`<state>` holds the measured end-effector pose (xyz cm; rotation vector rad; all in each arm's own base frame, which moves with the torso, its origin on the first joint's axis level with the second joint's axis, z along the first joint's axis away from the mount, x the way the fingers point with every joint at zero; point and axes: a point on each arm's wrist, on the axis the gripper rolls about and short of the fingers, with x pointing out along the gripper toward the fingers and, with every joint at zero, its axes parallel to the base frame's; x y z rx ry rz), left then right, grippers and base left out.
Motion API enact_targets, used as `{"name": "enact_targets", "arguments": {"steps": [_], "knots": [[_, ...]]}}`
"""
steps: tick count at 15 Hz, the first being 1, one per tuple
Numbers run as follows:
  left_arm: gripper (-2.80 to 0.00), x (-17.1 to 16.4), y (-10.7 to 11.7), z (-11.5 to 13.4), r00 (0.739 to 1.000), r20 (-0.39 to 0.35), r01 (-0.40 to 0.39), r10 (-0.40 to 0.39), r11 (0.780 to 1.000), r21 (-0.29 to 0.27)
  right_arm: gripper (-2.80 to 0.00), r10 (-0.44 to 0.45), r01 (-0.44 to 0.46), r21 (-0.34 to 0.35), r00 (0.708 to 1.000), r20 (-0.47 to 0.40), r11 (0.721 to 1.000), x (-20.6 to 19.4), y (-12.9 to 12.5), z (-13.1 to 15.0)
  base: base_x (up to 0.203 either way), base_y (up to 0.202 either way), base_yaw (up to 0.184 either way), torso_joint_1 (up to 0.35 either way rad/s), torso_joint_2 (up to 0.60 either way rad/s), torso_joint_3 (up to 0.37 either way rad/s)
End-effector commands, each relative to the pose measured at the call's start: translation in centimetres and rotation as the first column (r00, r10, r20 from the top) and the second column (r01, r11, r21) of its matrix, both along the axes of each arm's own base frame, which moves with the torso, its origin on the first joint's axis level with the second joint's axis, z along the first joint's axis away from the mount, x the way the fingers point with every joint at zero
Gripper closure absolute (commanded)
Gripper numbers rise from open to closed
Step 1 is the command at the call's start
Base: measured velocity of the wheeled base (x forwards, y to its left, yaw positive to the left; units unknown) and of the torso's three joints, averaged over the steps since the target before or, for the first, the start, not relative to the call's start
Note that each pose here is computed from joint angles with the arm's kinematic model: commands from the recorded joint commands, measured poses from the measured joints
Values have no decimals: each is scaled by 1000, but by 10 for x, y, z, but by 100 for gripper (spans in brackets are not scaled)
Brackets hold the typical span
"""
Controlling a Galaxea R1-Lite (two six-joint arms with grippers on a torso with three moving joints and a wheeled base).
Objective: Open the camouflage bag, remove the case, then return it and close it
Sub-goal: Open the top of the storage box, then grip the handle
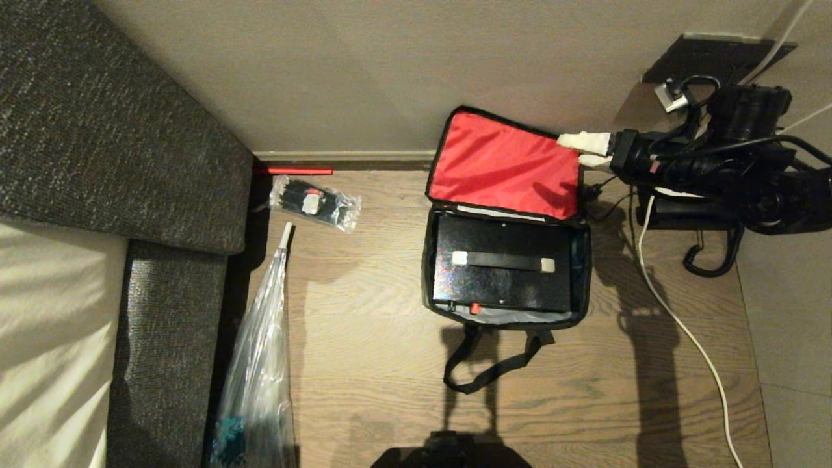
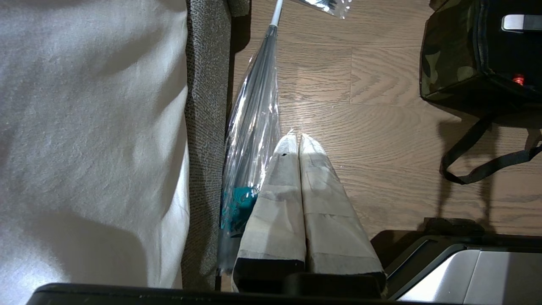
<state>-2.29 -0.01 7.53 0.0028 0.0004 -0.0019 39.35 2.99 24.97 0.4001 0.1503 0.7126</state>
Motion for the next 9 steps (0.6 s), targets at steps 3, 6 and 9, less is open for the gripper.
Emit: {"name": "enact_targets", "arguments": {"steps": [3,6,9], "knots": [[0,0,0,-1,1000,-4,0,0,1000,0,0,13,-26,-108,993,-121,994,-46,1,-22,0,0,0,0,0,0],[0,0,0,-1,1000,-4,0,0,1000,0,0,-29,-45,-289,969,-244,956,-88,14,-70,0,0,0,0,0,0],[0,0,0,-1,1000,-4,0,0,1000,0,0,-272,99,-513,922,-275,852,-134,30,-97,0,0,0,0,0,0]]}}
